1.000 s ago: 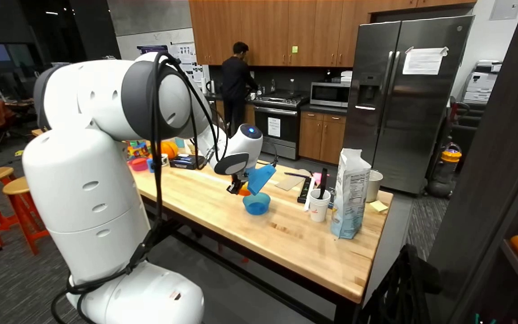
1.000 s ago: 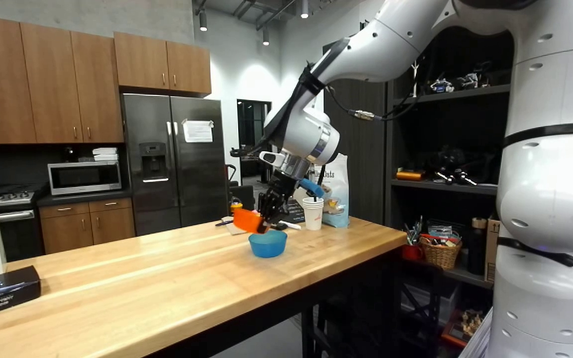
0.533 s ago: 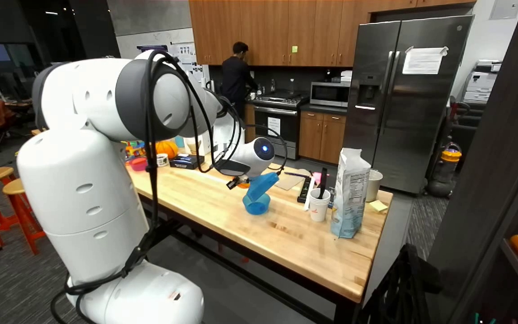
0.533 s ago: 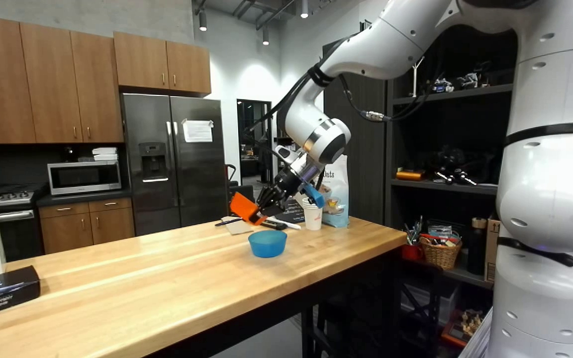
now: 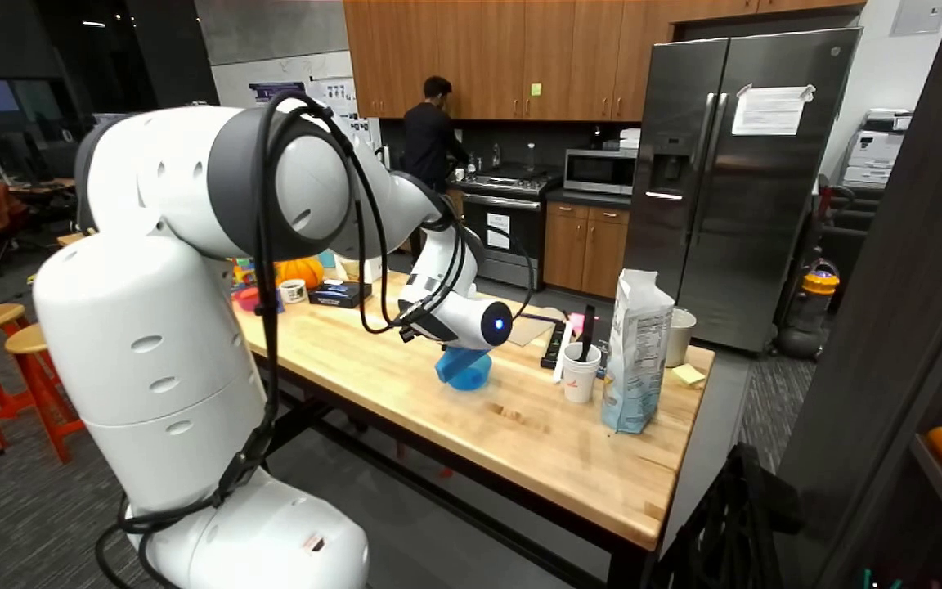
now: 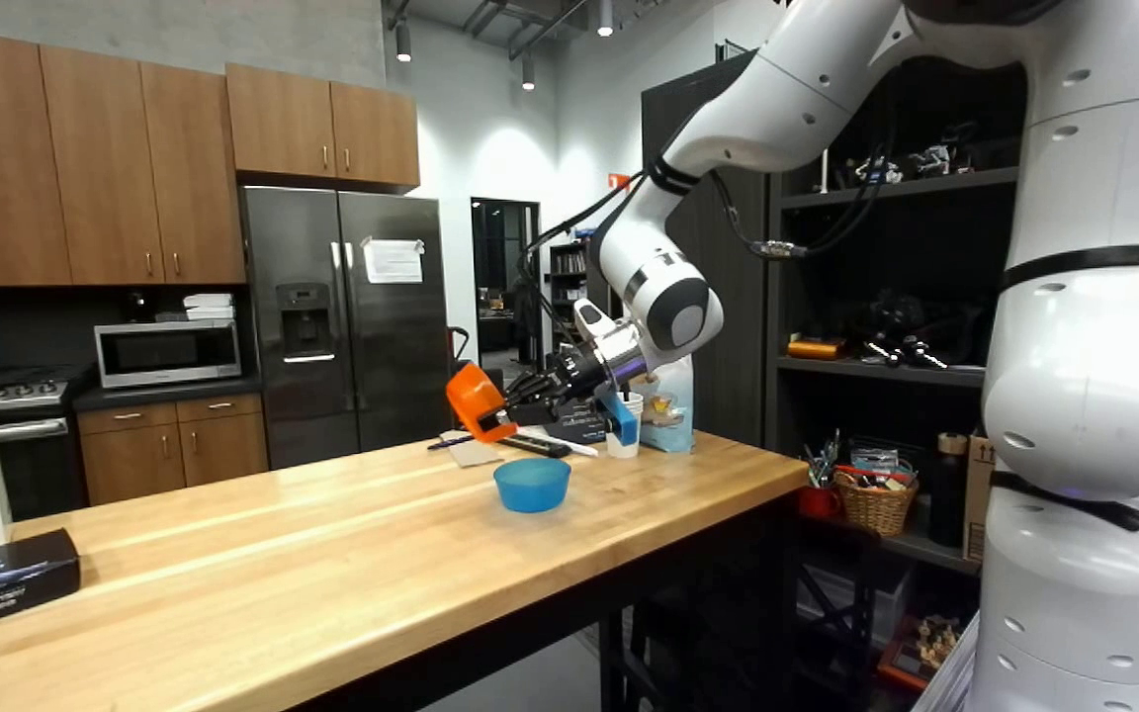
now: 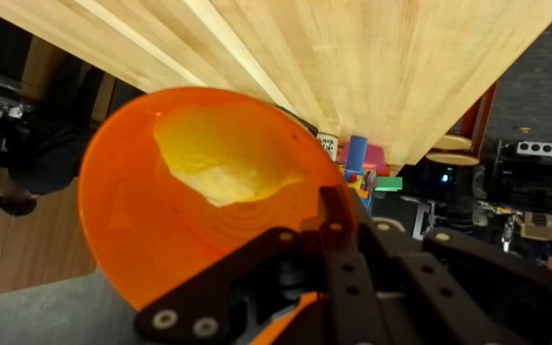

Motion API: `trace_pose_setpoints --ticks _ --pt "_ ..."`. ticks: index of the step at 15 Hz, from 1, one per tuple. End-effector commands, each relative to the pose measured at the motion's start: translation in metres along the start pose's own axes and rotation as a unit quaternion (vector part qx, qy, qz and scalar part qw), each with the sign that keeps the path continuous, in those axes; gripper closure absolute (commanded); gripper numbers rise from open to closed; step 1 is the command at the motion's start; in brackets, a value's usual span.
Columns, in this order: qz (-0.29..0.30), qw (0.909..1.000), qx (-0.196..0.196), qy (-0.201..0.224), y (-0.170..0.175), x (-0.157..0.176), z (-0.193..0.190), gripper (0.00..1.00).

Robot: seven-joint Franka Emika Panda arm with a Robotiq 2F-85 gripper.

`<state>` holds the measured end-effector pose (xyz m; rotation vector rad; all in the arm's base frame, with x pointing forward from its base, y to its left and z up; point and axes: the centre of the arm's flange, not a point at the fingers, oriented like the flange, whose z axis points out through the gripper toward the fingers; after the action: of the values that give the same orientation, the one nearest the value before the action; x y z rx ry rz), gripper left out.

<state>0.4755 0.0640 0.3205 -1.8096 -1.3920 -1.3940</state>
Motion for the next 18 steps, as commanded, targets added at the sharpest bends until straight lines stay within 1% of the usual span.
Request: trace_pose_setpoints --ticks 1,6,9,10,13,14,15,16,18 --pt "0.001 0.9979 -0.005 0.065 -0.008 -0.010 -0.003 0.99" --pt "0.014 0.9909 -0.009 0.133 -0.002 -0.007 -0.012 0.99" --pt "0.025 0.9826 -0.019 0.183 0.003 -0.008 -0.016 0.99" --pt "0.028 0.9801 -0.020 0.195 0.004 -0.008 -0.017 0.99" --pt "0.032 0.9764 -0.020 0.213 0.007 -0.008 -0.021 0.99" --pt "0.027 0.9778 -0.008 0.208 0.008 -0.008 -0.021 0.99" --pt "0.018 0.9822 0.006 0.187 0.007 -0.007 -0.019 0.99" --pt "0.001 0.9874 0.033 0.154 0.006 -0.004 -0.016 0.99" --pt "-0.012 0.9926 0.069 0.099 0.001 -0.002 -0.009 0.99"
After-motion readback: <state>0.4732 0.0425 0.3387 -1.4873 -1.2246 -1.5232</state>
